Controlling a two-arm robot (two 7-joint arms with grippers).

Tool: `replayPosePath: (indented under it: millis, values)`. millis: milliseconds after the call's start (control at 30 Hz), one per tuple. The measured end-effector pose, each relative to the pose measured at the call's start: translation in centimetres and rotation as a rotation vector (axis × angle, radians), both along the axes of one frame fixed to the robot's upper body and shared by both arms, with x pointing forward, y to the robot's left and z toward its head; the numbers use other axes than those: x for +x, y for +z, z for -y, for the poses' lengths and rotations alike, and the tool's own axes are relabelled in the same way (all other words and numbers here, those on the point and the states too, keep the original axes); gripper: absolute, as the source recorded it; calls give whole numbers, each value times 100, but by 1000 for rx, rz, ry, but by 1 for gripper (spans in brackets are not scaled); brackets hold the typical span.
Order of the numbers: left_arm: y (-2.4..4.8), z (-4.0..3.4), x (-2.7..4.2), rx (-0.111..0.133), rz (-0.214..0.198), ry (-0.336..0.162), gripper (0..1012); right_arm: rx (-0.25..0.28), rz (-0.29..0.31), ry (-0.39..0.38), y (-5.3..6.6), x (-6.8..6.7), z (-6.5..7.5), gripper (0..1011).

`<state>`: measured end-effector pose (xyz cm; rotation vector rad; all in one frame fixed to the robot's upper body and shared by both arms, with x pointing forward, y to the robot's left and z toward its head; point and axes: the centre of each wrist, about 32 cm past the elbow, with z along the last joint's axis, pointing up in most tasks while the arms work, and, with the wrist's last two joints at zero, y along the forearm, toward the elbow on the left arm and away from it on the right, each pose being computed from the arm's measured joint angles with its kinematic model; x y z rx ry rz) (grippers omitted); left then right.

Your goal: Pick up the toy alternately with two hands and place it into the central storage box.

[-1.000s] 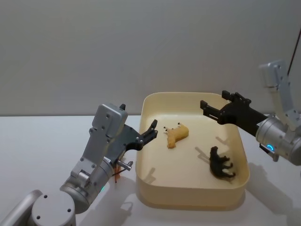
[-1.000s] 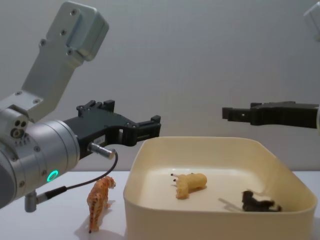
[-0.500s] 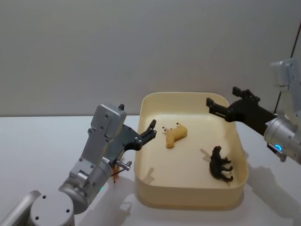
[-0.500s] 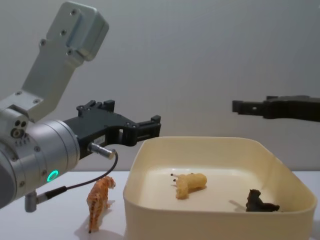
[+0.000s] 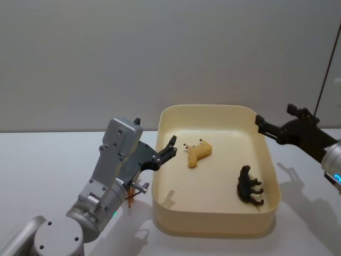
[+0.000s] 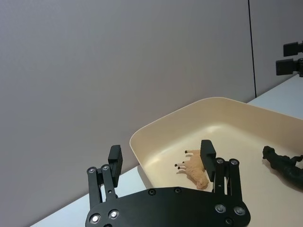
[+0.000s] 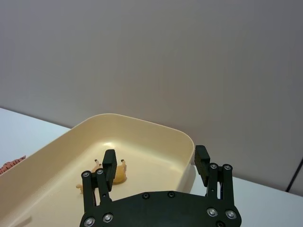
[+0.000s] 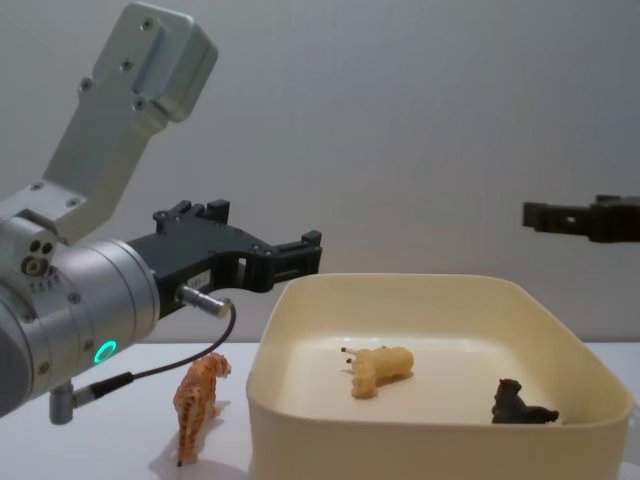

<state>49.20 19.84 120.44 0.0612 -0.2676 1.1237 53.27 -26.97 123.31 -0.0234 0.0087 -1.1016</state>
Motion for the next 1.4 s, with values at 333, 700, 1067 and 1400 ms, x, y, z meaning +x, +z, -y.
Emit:
replayPosePath:
  millis: [333,700,1067,1400]
  values:
    - [0,0,0,0,0,0,1001,-4,-12,-35,-32,-146,98,1001]
    - [-11,-17,-33,-7,-9,16,1001,-6,-17,-48,-42,-210,135,1001]
    - [-6,-119,-147,-27,-95,69,1001,-7,-20,-54,-48,-236,151,1001]
    - [-5,-269,-225,-31,-216,97,1001,-8,-22,-56,-50,-247,157,1001]
